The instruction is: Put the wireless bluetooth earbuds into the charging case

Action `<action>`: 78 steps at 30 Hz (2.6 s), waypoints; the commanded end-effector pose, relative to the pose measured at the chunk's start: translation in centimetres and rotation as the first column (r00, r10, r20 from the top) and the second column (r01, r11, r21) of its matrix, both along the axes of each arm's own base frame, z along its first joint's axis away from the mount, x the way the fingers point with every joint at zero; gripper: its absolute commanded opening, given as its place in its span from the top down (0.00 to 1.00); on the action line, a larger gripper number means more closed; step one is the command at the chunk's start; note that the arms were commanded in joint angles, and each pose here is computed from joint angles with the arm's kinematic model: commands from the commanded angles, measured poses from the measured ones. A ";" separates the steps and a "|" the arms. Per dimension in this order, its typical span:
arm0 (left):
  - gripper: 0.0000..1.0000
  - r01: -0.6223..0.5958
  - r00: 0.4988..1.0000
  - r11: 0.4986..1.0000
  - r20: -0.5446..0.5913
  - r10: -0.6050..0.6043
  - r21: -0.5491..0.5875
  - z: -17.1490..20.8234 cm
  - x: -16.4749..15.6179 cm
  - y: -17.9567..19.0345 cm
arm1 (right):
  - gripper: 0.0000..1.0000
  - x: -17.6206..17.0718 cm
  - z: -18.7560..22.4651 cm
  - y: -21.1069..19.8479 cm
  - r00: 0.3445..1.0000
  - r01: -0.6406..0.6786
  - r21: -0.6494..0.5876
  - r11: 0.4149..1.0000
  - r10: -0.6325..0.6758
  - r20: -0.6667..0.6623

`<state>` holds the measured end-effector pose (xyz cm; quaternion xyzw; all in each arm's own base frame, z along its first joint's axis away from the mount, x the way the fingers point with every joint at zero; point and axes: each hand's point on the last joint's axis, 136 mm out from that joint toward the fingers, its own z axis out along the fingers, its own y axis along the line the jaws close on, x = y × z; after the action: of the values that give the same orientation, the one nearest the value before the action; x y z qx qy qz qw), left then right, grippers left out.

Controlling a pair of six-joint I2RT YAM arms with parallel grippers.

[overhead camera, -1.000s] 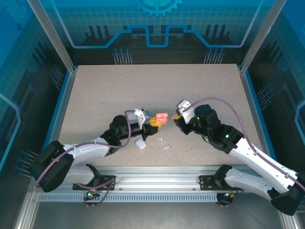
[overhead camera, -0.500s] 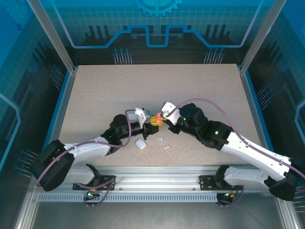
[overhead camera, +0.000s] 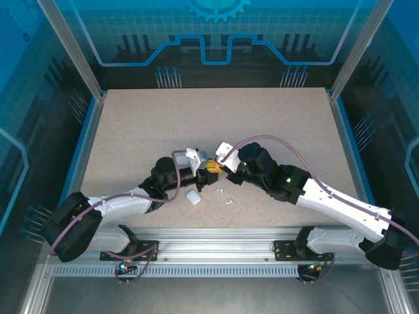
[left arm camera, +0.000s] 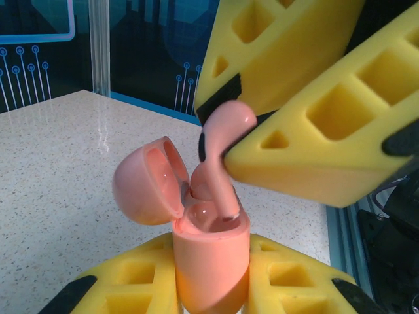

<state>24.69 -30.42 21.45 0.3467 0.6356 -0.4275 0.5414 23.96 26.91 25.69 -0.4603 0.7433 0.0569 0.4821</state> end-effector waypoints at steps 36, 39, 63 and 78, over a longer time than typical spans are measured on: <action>1.00 0.007 0.997 0.998 0.072 -0.003 -0.055 2.7 -0.4 0.1 | 0.63 -1.7 1.1 0.7 0.996 -0.053 0.073 0.996 0.058 -0.063; 1.00 0.008 0.997 0.998 0.072 -0.004 -0.057 2.6 -0.4 0.1 | 0.55 -2.1 2.2 0.9 0.994 -0.075 0.117 0.990 0.083 -0.066; 1.00 0.037 0.991 0.993 0.129 -0.022 -0.112 5.0 -1.5 0.5 | 0.03 -1.8 7.6 -4.7 0.946 0.099 0.552 0.828 0.094 -0.311; 1.00 0.062 0.966 0.990 0.257 -0.027 -0.127 7.4 -0.9 -0.4 | 0.03 -2.9 9.3 -1.8 0.821 0.170 0.541 0.824 0.186 -0.541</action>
<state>24.05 -30.22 26.20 0.3597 0.5674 -0.4309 0.6026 22.41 24.48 35.17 -0.2490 0.7897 0.4109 0.3815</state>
